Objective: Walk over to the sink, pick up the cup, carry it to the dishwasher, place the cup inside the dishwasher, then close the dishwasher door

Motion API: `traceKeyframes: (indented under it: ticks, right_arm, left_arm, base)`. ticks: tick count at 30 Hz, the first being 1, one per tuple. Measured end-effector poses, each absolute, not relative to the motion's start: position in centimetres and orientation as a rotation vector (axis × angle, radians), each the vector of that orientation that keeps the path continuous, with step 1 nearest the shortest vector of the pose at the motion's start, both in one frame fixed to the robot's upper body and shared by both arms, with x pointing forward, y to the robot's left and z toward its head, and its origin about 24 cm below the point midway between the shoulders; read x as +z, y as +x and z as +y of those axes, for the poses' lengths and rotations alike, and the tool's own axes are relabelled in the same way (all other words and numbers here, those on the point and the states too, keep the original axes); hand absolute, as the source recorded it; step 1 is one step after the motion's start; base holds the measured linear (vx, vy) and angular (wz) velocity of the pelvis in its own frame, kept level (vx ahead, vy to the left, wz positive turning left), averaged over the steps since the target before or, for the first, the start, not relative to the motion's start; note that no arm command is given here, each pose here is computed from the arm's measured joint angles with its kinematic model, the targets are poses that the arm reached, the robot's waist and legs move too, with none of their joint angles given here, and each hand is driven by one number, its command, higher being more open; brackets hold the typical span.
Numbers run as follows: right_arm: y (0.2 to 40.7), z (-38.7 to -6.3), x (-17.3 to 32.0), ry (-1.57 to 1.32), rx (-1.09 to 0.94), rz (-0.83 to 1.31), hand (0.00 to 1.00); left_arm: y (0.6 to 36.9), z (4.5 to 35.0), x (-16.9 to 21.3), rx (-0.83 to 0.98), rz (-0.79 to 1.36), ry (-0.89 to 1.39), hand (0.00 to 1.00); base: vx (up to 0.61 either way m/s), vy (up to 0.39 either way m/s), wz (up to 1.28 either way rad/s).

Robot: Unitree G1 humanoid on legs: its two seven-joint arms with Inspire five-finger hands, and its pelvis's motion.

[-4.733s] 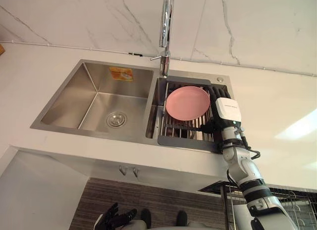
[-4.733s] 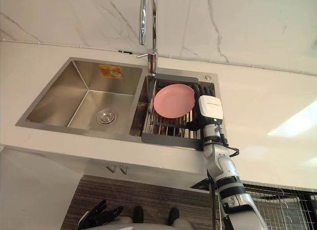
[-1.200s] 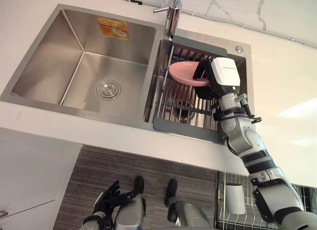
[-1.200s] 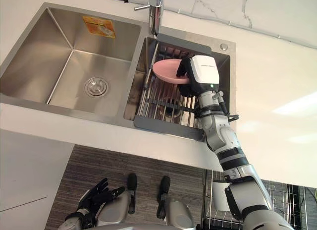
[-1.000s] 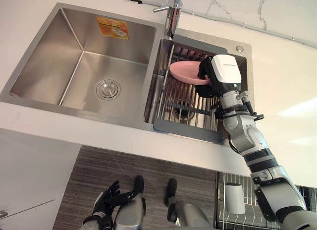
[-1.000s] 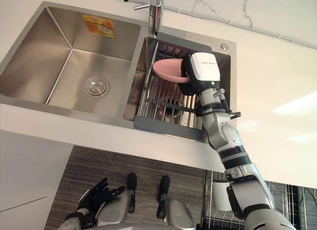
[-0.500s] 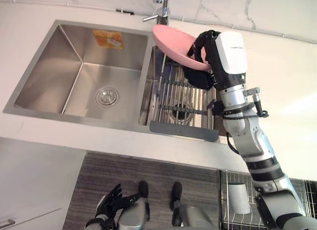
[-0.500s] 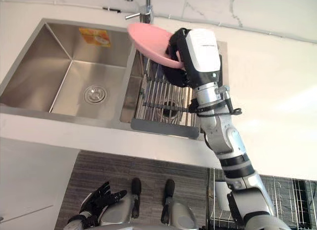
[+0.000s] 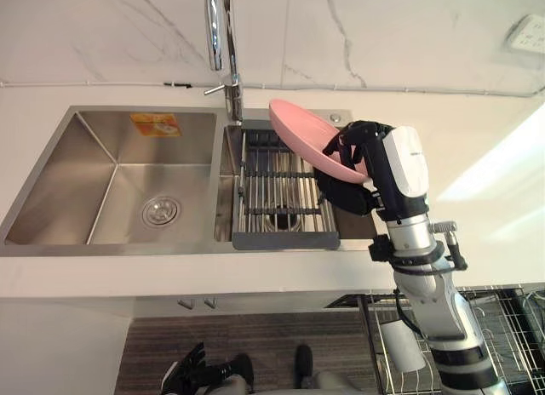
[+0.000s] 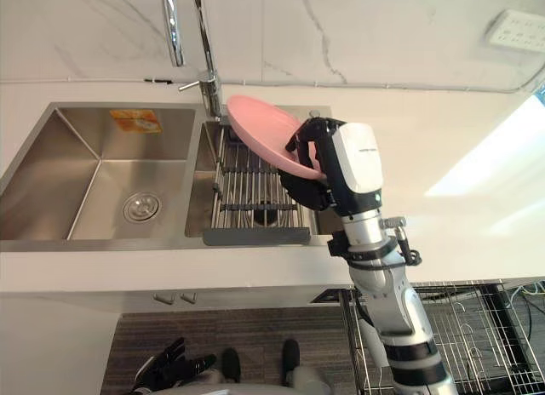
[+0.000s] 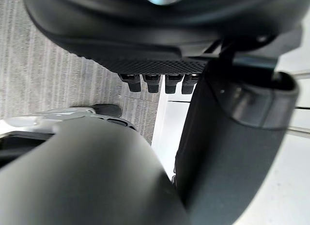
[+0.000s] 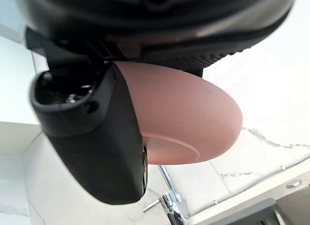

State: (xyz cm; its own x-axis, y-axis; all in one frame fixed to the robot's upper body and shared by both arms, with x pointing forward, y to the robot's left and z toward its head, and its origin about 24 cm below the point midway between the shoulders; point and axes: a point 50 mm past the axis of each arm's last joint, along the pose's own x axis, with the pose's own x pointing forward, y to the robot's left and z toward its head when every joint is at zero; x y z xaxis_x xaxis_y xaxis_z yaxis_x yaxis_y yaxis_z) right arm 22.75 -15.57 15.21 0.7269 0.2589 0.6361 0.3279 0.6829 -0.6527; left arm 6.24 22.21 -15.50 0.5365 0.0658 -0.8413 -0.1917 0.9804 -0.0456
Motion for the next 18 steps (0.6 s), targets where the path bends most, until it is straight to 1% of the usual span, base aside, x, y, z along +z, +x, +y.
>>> traceKeyframes:
  ticks: [5,12,15,18]
  right_arm:
    - [21.6,-15.2,14.7,-0.812,-0.021,-0.796,0.00]
    - [21.0,-15.5,13.7,-0.806,-0.029,-0.755,0.00]
    - [21.0,-15.6,13.8,-0.806,-0.052,-0.770,0.00]
    - [21.0,-15.8,14.0,-0.810,-0.081,-0.790,0.00]
  left_arm:
    - [5.7,22.2,-15.6,0.149,1.010,-0.128,1.00]
    - [5.1,22.1,-15.8,0.153,1.026,-0.130,1.00]
    - [5.1,21.6,-15.7,0.148,0.994,-0.136,1.00]
    - [5.2,21.3,-15.7,0.116,0.999,-0.113,1.00]
  base:
    - [-0.04,-0.007,-0.02]
    - [-0.04,-0.003,-0.10]
    - [-0.04,0.024,-0.66]
    - [-0.07,0.084,-1.08]
